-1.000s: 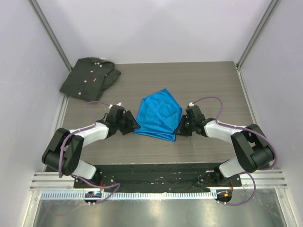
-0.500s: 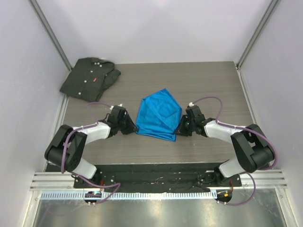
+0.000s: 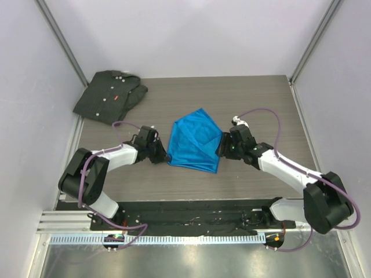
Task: Fold the napkin, place the utensils inside, and roll it up
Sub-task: Roll the napkin with the utensil
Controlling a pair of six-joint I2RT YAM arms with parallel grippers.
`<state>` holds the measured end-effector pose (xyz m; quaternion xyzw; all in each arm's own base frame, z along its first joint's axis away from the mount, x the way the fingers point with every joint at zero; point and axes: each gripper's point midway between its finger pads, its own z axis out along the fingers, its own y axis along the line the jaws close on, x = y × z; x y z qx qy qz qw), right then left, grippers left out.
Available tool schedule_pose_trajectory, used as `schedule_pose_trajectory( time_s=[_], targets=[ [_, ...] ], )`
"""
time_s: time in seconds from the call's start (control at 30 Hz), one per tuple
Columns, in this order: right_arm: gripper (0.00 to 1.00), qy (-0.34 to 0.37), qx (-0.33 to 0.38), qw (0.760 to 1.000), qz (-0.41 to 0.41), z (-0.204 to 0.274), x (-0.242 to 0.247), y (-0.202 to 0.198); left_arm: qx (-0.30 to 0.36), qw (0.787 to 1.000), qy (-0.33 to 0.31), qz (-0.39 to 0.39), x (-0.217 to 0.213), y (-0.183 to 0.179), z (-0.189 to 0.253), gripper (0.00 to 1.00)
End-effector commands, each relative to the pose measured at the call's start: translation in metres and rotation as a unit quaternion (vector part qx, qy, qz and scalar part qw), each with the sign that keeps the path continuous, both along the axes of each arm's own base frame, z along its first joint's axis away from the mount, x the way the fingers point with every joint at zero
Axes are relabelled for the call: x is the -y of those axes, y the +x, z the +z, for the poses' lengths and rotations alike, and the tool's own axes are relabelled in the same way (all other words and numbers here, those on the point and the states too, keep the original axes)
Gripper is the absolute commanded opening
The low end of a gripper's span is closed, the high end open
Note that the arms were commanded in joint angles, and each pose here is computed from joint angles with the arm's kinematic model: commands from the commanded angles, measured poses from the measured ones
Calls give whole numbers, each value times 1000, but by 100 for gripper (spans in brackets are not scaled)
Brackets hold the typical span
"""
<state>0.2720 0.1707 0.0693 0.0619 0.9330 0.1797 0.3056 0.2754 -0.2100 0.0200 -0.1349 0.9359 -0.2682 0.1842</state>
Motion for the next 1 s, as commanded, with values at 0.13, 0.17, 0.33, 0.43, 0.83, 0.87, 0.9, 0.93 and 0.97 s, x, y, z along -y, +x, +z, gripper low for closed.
schedule_pose_trajectory(
  time_s=[0.13,0.17,0.33,0.43,0.83,0.87,0.9,0.93,0.97],
  targets=[
    [66,-107,184,971,109,74,-49,15,-68,996,-4,-59,-4,-26,-4,0],
    [68,-120,197,965,128,76,-62,10,-72,995,-9,-61,-4,-27,-3,0],
    [74,-135,241,941,193,78,-109,0,-85,993,-27,-72,-6,-25,3,0],
    [76,-154,264,924,231,74,-132,-9,-93,992,-43,-76,-6,-26,7,0],
    [77,-210,312,875,305,46,-192,-34,-115,987,-98,-63,-12,-21,15,0],
    [77,-211,318,872,306,48,-197,-34,-117,985,-105,-65,-10,-22,17,0],
    [77,-222,317,869,307,41,-199,-36,-117,985,-112,-61,-11,-20,18,0],
    [77,-224,318,869,306,39,-201,-36,-119,984,-115,-60,-11,-20,18,0],
    [77,-223,319,869,306,40,-204,-35,-120,983,-121,-62,-10,-21,20,0]
  ],
)
